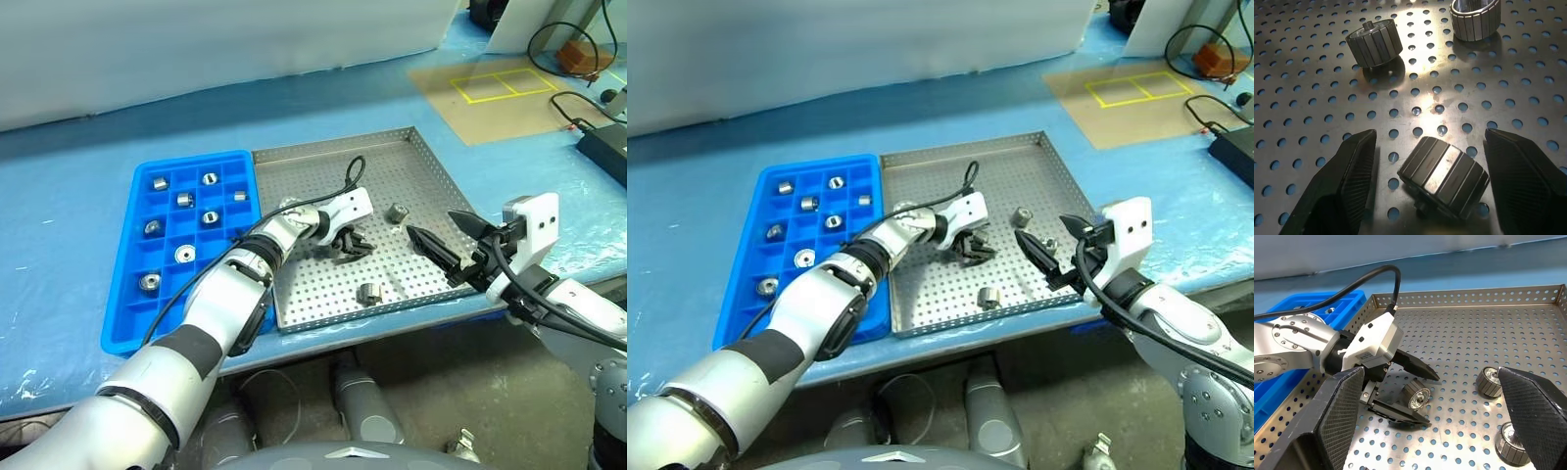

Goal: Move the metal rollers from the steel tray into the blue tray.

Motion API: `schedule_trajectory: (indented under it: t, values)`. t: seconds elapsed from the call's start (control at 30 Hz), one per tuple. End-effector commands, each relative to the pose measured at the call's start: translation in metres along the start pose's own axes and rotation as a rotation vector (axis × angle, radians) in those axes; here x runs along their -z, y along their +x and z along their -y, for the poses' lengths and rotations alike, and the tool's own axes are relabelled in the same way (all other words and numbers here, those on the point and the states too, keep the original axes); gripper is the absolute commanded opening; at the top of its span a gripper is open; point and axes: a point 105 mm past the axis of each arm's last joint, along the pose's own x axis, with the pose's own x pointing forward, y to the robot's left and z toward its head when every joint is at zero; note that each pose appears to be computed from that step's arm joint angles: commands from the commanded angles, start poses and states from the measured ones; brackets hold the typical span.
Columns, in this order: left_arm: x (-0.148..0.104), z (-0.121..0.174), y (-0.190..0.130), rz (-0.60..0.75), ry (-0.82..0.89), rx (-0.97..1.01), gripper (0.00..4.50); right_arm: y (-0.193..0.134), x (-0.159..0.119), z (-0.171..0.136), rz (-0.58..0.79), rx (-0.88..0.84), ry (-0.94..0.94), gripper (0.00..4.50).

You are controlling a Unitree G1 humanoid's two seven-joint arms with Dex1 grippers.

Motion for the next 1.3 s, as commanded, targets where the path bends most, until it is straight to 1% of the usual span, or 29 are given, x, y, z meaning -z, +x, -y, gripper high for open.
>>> schedule_trajectory:
  t: [0.03,0.1,0.2,0.27,0.33,0.37,0.47,0.6,0.67,0.73,0.87,0.93,1.0,1.1,1.13,1.2,1.3]
  values:
    - [0.006,0.003,0.0,-0.033,0.013,0.02,3.75,0.0,-0.008,-0.005,0.038,-0.02,-0.018,4.5]
    - [0.007,0.002,0.0,-0.03,0.015,0.003,3.75,0.001,-0.007,-0.005,0.036,-0.021,-0.016,4.5]
    - [0.006,0.003,0.0,-0.023,0.018,0.014,3.15,0.001,-0.006,-0.006,0.035,-0.02,-0.013,4.5]
    - [0.011,-0.001,0.0,-0.055,0.034,-0.028,2.54,0.003,-0.004,-0.007,0.033,-0.021,-0.011,4.5]
    - [0.012,0.001,0.0,-0.052,0.033,-0.017,2.54,0.004,-0.004,-0.008,0.034,-0.026,-0.01,4.5]
    - [0.01,0.002,0.0,-0.034,0.023,-0.001,2.32,0.005,-0.004,-0.008,0.037,-0.029,-0.01,4.5]
    - [0.008,-0.002,-0.002,-0.031,0.039,-0.022,1.88,0.007,-0.005,-0.008,0.044,-0.031,-0.012,4.5]
    - [-0.009,-0.01,-0.012,0.041,0.101,-0.012,1.88,0.01,-0.007,-0.01,0.049,-0.058,-0.016,4.5]
    - [-0.017,-0.015,-0.025,0.075,0.194,0.017,1.88,0.014,-0.008,-0.011,0.048,-0.08,-0.021,4.5]
    - [-0.023,-0.021,-0.041,0.112,0.231,0.038,1.88,0.018,-0.007,-0.012,0.038,-0.102,-0.026,4.5]
    - [-0.024,-0.043,-0.086,0.174,0.307,-0.032,1.88,0.039,-0.008,-0.016,0.019,-0.209,-0.03,4.5]
    - [-0.026,-0.049,-0.101,0.216,0.293,-0.053,1.88,0.047,-0.01,-0.023,0.01,-0.277,-0.047,4.5]
    - [-0.021,-0.052,-0.127,0.244,0.255,-0.055,1.88,0.06,-0.016,-0.034,-0.001,-0.387,-0.096,4.5]
    - [-0.002,-0.051,-0.154,0.194,0.248,-0.093,1.88,0.076,-0.03,-0.041,0.018,-0.491,-0.124,4.5]
    - [0.004,-0.049,-0.163,0.184,0.222,-0.111,1.88,0.082,-0.035,-0.044,0.027,-0.522,-0.129,4.5]
    - [0.012,-0.038,-0.178,0.174,0.182,-0.118,1.88,0.092,-0.039,-0.051,0.034,-0.588,-0.123,4.5]
    - [0.025,-0.014,-0.203,0.142,0.111,-0.124,1.88,0.105,-0.033,-0.071,0.006,-0.717,-0.134,4.5]
